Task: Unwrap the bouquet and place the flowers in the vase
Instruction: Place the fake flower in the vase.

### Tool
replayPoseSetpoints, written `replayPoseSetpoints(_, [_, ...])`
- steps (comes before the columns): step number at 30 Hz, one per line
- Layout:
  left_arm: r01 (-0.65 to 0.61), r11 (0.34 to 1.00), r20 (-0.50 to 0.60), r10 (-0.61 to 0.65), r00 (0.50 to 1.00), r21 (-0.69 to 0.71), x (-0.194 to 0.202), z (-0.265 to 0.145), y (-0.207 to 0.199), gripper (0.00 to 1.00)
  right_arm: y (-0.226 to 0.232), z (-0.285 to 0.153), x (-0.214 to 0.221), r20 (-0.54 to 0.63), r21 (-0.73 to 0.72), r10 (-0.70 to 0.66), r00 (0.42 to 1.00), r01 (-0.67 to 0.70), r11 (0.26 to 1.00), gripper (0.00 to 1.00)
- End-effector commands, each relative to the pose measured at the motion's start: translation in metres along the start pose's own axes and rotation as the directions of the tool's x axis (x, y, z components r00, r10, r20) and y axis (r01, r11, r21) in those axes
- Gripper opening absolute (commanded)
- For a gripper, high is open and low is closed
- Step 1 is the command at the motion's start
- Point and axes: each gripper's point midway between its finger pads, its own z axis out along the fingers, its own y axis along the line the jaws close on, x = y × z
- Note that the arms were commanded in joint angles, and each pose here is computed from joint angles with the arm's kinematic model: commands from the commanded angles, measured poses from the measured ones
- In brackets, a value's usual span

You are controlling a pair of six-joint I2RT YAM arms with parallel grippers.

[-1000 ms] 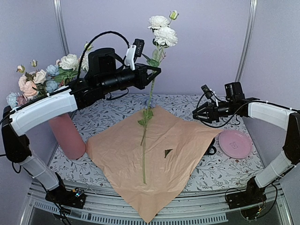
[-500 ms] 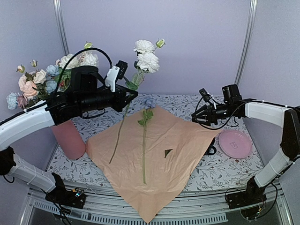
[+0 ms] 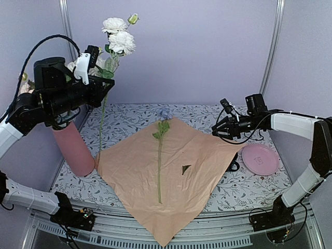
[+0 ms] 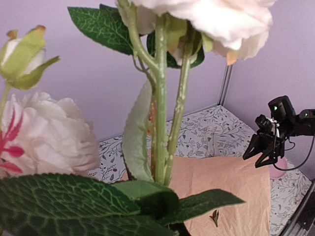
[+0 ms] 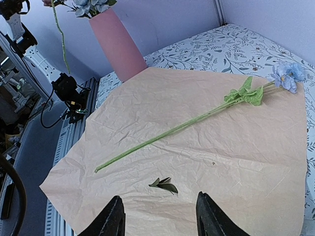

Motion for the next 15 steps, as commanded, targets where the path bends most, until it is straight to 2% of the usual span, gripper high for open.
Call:
replayPoseSetpoints(1, [-0.046,0.993,0.012,0.047,0.999,-0.112,-0.016,-0.027,0.026,0.00,0.005,0.000,-0.005,0.007,-0.034,-0.009,1.000,0.010,0.999,0.51])
replayPoseSetpoints(5, [-0.101,0.977,0.012,0.105,0.994,-0.186,-0.027,-0.038,0.040,0.00,0.007,-0.001,-0.007,0.010,-0.035,-0.020,1.000,0.020,0.999,0.51])
replayPoseSetpoints(15, [-0.133,0.945,0.131,0.178,0.975,-0.298,-0.064,-0.057,0.061,0.00,0.010,-0.003,-0.008,0.009,-0.026,-0.039,0.999,0.040,0.999,0.51])
